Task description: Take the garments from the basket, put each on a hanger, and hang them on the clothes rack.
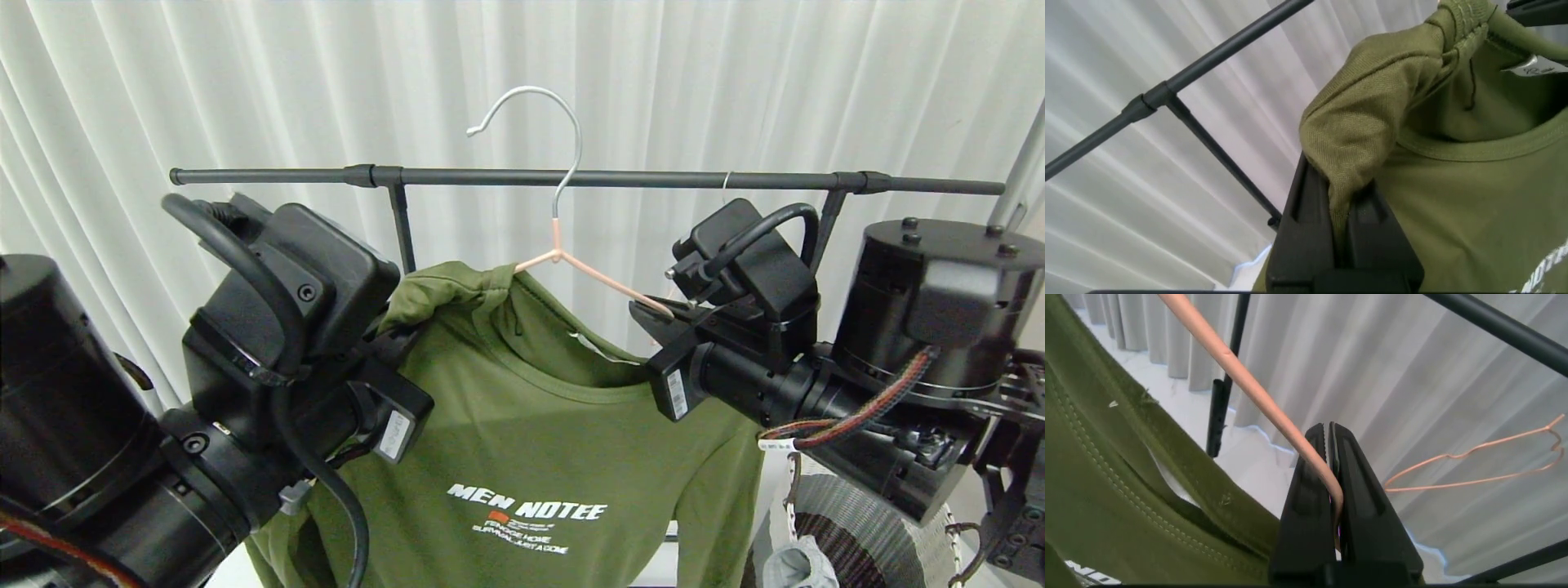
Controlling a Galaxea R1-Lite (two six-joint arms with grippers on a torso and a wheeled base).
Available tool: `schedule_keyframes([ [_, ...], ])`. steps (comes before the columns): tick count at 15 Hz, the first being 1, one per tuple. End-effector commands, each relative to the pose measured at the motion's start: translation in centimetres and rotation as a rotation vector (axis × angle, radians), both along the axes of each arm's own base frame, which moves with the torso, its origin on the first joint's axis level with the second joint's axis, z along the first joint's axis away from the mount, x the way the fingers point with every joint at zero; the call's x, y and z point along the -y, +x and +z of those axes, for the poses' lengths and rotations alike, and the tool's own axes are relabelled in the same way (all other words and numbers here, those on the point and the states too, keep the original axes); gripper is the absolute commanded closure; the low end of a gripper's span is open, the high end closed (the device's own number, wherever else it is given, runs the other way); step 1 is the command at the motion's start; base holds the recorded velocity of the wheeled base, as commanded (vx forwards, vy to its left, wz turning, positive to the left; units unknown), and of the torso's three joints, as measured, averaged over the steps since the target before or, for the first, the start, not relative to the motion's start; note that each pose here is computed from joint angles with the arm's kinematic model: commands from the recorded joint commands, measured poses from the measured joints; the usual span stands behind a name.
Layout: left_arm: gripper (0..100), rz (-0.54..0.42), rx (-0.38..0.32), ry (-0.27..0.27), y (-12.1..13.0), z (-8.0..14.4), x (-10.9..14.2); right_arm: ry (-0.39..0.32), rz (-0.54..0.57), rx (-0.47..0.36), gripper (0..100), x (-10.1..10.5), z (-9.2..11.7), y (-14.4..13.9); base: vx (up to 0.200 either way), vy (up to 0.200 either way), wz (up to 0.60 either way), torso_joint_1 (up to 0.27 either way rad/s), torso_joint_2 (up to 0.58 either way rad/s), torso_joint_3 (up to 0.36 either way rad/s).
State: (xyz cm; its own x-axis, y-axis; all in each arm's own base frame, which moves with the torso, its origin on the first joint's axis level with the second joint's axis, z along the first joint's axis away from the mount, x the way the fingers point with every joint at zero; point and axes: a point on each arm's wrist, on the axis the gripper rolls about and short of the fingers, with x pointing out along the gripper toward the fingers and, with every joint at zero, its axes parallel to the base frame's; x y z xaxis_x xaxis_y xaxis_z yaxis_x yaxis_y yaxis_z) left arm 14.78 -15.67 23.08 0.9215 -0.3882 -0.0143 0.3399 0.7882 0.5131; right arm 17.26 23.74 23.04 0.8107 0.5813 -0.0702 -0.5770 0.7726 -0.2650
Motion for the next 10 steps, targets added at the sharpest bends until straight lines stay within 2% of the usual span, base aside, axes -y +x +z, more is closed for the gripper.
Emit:
schedule_keyframes([
  [1, 100, 0.0, -0.001, 0.002, 0.0, -0.1, 0.0, 0.002, 0.0, 0.002, 100, 0.1, 0.1, -0.1, 0.0, 0.0, 0.0, 0.0, 0.0, 0.0],
  [6, 100, 0.0, -0.001, -0.004, 0.1, 0.0, 0.1, 0.009, -0.005, 0.005, 100, 0.5, 0.3, -0.3, 0.0, 0.0, 0.0, 0.0, 0.0, 0.0],
  [7, 0, 0.001, -0.002, -0.003, 0.1, 0.0, 0.0, 0.01, -0.006, 0.006, 100, 0.5, 0.3, -0.4, 0.0, 0.0, 0.0, 0.0, 0.0, 0.0],
  [10, 0, 0.005, 0.002, -0.01, -0.1, 0.1, -0.2, 0.025, -0.045, 0.019, 100, 1.5, 0.9, -0.1, 0.0, 0.0, 0.0, 0.0, 0.0, 0.0],
])
